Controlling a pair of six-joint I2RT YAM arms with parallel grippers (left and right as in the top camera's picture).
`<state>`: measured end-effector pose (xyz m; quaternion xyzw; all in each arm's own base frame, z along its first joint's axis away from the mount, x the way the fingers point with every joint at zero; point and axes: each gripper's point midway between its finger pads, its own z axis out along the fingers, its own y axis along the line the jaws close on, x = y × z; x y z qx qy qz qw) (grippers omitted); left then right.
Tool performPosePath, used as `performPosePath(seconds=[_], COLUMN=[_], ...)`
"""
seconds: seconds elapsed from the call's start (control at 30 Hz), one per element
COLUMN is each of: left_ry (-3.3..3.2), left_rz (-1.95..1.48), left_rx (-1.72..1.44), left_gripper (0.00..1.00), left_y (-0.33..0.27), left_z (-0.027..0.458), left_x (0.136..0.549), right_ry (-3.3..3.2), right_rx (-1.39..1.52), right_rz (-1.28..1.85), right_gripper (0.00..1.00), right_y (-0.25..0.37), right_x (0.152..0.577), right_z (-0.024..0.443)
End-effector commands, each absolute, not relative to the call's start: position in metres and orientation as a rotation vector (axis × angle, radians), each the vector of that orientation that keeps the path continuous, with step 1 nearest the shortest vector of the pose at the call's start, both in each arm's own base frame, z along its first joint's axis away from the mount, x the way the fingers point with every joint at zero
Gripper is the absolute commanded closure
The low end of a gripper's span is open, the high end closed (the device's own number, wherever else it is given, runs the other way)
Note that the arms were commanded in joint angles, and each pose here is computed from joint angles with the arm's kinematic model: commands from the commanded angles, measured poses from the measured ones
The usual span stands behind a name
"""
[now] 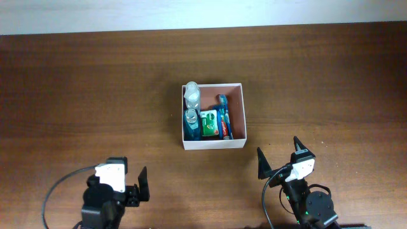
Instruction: Pack container
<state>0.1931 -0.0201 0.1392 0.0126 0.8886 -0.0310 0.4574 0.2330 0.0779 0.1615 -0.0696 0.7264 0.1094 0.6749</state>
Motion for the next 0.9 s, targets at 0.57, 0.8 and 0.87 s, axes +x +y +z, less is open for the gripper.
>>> performPosePath(seconds=[0.57, 0.8, 0.87], left_ry=[1.688, 1.665, 1.666], left_rz=[-0.149, -0.143, -0.143], left_rx=[-0.028, -0.034, -0.034], left_gripper=[0.01, 0.01, 0.0], left_y=[-0.018, -0.016, -0.016], left_z=[0.151, 0.156, 0.156], left_x=[0.245, 0.245, 0.245], right_ry=[1.641, 1.641, 1.641], right_rx=[-0.137, -0.137, -0.137], right_rz=[0.235, 0.235, 0.235], right_gripper=[0.02, 0.02, 0.02], right_y=[0.075, 0.075, 0.075], right_x=[0.234, 0.234, 0.234], right_z=[0.158, 0.158, 0.158])
